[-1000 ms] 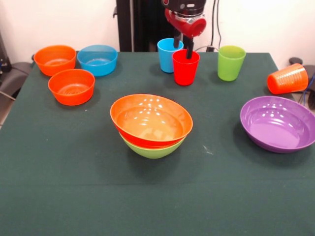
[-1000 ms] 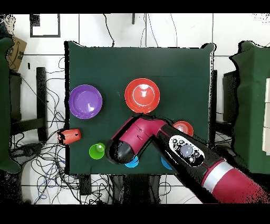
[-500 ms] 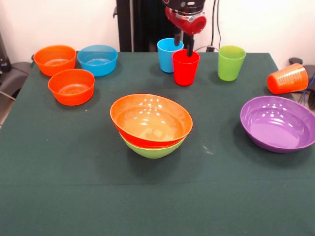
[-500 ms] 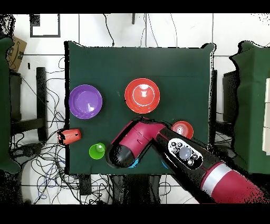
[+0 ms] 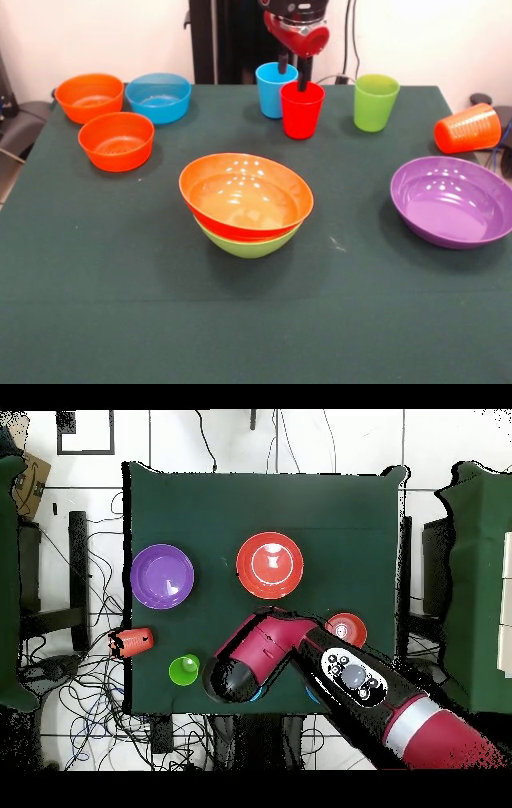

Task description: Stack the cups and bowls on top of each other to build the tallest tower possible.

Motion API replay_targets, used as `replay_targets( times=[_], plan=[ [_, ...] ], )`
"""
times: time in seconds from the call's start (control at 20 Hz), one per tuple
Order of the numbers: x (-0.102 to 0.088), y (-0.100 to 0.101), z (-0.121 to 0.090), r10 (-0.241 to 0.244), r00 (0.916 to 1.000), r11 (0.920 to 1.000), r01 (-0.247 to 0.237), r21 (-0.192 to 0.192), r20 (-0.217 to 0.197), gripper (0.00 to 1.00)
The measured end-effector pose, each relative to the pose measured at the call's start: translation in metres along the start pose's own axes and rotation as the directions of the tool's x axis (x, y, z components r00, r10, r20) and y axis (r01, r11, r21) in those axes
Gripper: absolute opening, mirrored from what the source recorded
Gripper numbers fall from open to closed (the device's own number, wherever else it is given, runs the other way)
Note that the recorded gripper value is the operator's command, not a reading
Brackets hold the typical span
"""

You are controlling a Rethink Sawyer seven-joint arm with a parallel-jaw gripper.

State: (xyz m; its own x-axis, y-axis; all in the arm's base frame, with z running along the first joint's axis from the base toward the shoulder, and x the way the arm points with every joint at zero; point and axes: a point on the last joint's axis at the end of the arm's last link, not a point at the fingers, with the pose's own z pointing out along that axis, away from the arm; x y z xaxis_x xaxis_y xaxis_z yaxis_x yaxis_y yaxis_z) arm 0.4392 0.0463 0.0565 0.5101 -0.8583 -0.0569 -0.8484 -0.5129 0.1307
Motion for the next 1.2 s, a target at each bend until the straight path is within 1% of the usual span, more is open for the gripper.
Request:
replay_targets(
  times=[0.35,0.55,0.75,1.2],
  plan=[
    [0.001,0.007,0.004,0.012,0.9999,0.9997,-0.012,-0.021,-0.003,1.0],
    [-0.004,0.008,0.007,0.005,1.0,0.9995,-0.005,-0.032,0.0,1.0],
    [-0.014,0.008,0.013,-0.008,0.9999,0.9991,0.009,-0.043,0.011,1.0],
    [-0.023,0.01,0.027,-0.031,0.9992,0.9995,0.031,-0.008,0.025,1.0]
  ],
)
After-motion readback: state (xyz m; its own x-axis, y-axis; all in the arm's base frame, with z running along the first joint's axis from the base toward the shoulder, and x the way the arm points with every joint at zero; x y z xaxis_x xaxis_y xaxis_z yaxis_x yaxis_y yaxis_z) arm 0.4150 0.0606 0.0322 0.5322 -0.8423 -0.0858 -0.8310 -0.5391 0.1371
